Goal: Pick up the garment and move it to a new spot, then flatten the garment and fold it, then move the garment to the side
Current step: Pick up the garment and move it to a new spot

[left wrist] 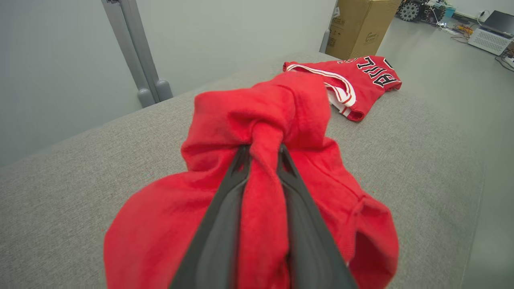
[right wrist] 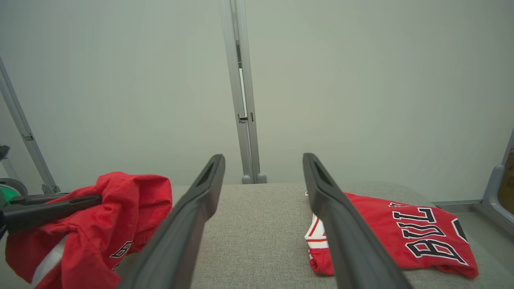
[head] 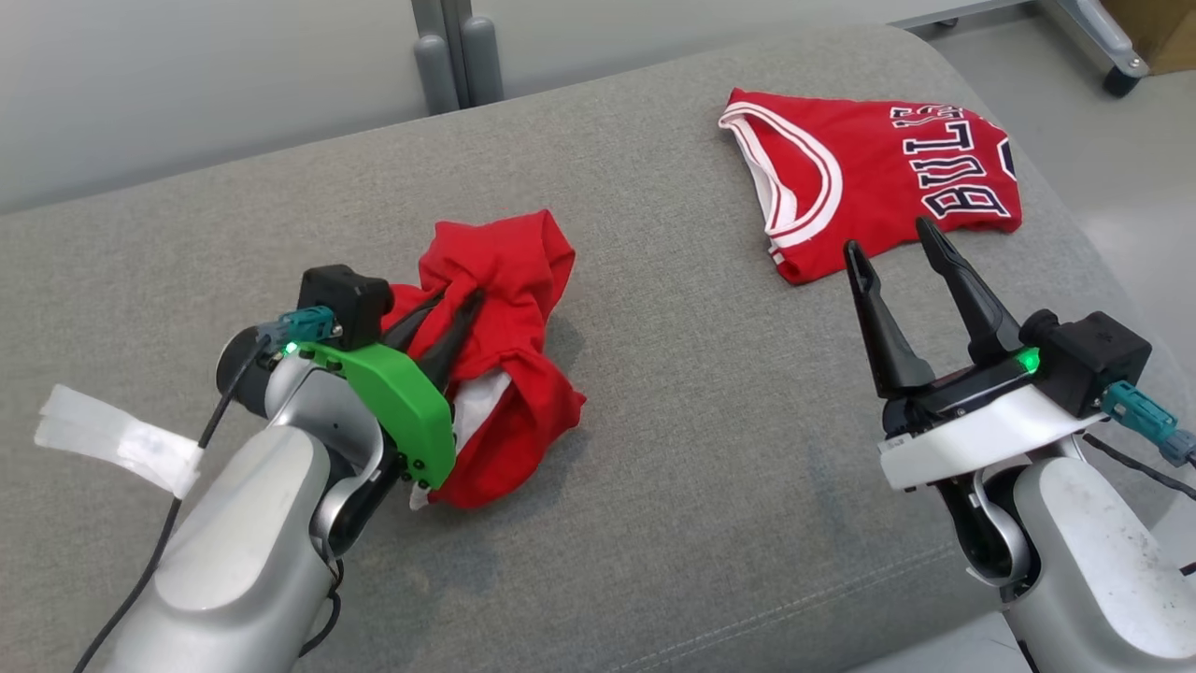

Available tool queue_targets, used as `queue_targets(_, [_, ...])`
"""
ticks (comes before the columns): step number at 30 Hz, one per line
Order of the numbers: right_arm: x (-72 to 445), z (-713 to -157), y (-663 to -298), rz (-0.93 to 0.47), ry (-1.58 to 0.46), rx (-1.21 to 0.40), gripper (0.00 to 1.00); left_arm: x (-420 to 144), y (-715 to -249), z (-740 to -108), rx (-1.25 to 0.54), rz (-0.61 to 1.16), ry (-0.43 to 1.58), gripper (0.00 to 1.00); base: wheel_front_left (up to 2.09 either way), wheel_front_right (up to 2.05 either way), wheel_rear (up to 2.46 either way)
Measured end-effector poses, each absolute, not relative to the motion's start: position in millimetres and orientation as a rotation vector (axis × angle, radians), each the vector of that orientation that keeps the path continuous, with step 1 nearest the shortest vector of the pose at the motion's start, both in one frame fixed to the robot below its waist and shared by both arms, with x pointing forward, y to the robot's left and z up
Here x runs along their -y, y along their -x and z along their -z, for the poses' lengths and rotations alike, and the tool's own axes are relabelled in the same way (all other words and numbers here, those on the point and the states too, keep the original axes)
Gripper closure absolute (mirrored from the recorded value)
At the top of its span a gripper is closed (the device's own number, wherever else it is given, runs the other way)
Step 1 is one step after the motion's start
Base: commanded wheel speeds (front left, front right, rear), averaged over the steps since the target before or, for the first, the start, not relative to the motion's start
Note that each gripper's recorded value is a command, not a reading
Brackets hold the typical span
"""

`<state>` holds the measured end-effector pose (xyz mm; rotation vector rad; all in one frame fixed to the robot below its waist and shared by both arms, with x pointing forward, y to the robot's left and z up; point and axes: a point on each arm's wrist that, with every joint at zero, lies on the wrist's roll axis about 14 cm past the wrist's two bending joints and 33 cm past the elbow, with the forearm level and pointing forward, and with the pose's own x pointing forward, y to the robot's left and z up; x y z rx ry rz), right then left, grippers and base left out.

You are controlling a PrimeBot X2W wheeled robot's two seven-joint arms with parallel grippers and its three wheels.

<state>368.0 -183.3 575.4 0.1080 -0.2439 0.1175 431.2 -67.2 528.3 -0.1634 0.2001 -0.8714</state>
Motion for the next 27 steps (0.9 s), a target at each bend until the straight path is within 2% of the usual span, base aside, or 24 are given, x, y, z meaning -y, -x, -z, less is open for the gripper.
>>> queue_targets(5, [194.1,-570.9,-368.4,-0.083,-0.103,0.231,0.00,75.8,-428.9,-499.0,-0.261,0.880,0.161,0.00,0.00,0.00,0.00])
queue_targets(10, [201.3,-570.2,-371.1,-0.065,-0.097,0.229,0.00,88.7,-420.0,-500.3,-0.244,0.902,0.198,0.00,0.00,0.00,0.00])
queue_targets(27, [165.3,-551.7,-378.6,-0.169,-0.144,0.177,0.00,30.7,-428.1,-514.0,-0.152,0.721,0.225,0.00,0.00,0.00,0.00])
